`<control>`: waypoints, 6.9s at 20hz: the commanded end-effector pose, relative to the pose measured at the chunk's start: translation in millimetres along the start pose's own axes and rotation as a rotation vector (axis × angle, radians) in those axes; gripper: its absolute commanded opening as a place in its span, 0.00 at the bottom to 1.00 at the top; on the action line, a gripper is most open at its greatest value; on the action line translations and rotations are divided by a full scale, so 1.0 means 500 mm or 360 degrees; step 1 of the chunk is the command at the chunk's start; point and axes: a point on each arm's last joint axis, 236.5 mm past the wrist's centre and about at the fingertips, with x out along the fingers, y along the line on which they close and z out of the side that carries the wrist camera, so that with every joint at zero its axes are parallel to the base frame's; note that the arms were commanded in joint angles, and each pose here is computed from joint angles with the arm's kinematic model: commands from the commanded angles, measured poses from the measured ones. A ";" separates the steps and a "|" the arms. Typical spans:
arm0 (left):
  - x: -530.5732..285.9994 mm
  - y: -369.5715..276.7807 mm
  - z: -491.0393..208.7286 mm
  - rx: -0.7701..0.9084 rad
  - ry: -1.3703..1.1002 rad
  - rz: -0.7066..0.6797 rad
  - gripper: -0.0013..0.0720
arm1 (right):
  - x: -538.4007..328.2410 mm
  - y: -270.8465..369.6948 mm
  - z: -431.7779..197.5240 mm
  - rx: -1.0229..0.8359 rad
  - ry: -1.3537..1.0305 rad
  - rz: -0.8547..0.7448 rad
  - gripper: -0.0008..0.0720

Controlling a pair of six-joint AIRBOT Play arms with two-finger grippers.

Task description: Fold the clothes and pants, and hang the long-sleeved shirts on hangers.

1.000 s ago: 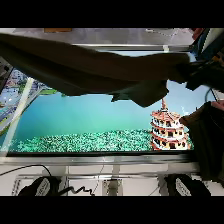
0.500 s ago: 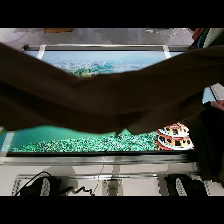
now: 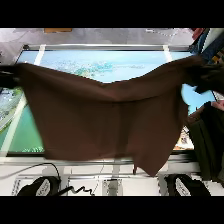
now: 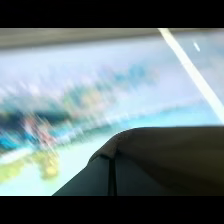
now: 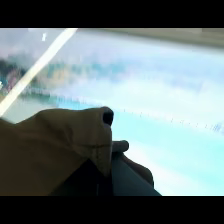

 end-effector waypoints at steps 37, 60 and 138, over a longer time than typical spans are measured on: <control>0.166 0.138 -0.338 -0.0352 0.0761 0.0016 0.97 | 0.139 -0.149 -0.761 0.1500 0.1286 0.0188 0.48; 0.184 0.014 -0.618 -0.0937 0.1425 -0.0376 0.83 | 0.167 -0.022 -0.761 0.1145 0.1385 0.0522 0.03; 0.335 0.055 -0.469 -0.0434 0.0933 -0.0277 0.03 | 0.310 -0.188 -0.527 0.0460 0.1380 0.0038 0.03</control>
